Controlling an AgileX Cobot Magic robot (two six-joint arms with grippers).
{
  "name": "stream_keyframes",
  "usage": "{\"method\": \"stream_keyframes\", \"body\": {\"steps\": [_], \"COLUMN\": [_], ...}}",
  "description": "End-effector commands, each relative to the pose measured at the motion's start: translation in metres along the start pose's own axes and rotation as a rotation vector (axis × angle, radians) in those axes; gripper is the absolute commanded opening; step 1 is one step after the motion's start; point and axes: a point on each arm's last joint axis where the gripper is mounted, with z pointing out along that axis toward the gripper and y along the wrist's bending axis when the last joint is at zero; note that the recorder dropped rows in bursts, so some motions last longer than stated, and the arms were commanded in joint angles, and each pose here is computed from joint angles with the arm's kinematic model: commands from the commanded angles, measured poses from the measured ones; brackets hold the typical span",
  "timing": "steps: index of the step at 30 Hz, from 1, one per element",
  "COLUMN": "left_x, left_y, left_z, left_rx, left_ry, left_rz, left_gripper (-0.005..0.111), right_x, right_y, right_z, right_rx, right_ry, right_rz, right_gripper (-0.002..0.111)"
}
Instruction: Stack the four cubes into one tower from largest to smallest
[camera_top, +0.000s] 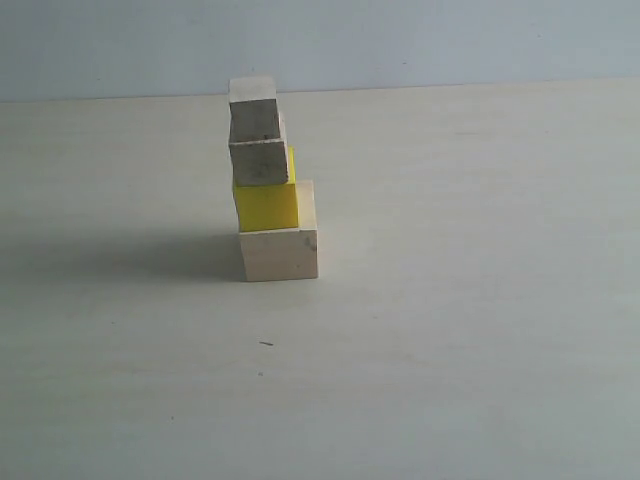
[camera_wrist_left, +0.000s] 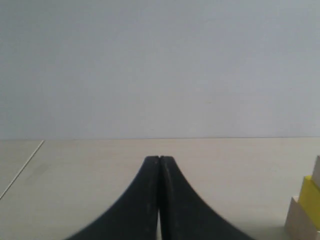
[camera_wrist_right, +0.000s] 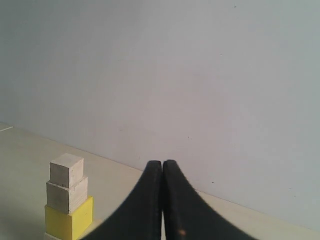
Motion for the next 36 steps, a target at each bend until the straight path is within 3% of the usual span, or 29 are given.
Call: {"method": "stream_keyframes", "body": {"steps": [1,7,15,19,26,31,36], "left_x": [0.028,0.06,0.114,0.13,0.129,0.142,0.143], "left_y": [0.0,0.001,-0.001,-0.002,-0.004,-0.005,-0.005], "left_z": [-0.008,0.014,0.037,0.043,0.043,0.041,0.041], "left_rx": [-0.077,-0.085,-0.067,-0.039,-0.011,-0.011,-0.011], "left_ry": [-0.002,-0.033,0.03,0.028,0.022,0.164,0.172], "left_rz": [-0.061,-0.06,-0.169,-0.189,-0.167,-0.165,-0.165], "left_gripper": [0.0,0.0,0.0,0.0,0.0,0.0,0.0], "right_x": [0.001,0.001,0.001,0.001,0.001,0.001,0.001], "right_y": [0.0,0.0,0.0,0.0,0.0,0.0,0.0], "right_z": [-0.001,-0.001,-0.001,-0.001,-0.001,-0.001,-0.001], "right_rx": [0.005,0.005,0.005,0.005,0.005,0.005,0.005], "right_ry": [0.0,0.0,0.0,0.0,0.0,0.0,0.0], "right_rz": [-0.002,-0.002,-0.002,-0.002,-0.002,-0.002,-0.002], "right_gripper": [0.0,0.0,0.0,0.0,0.0,0.0,0.0]}}
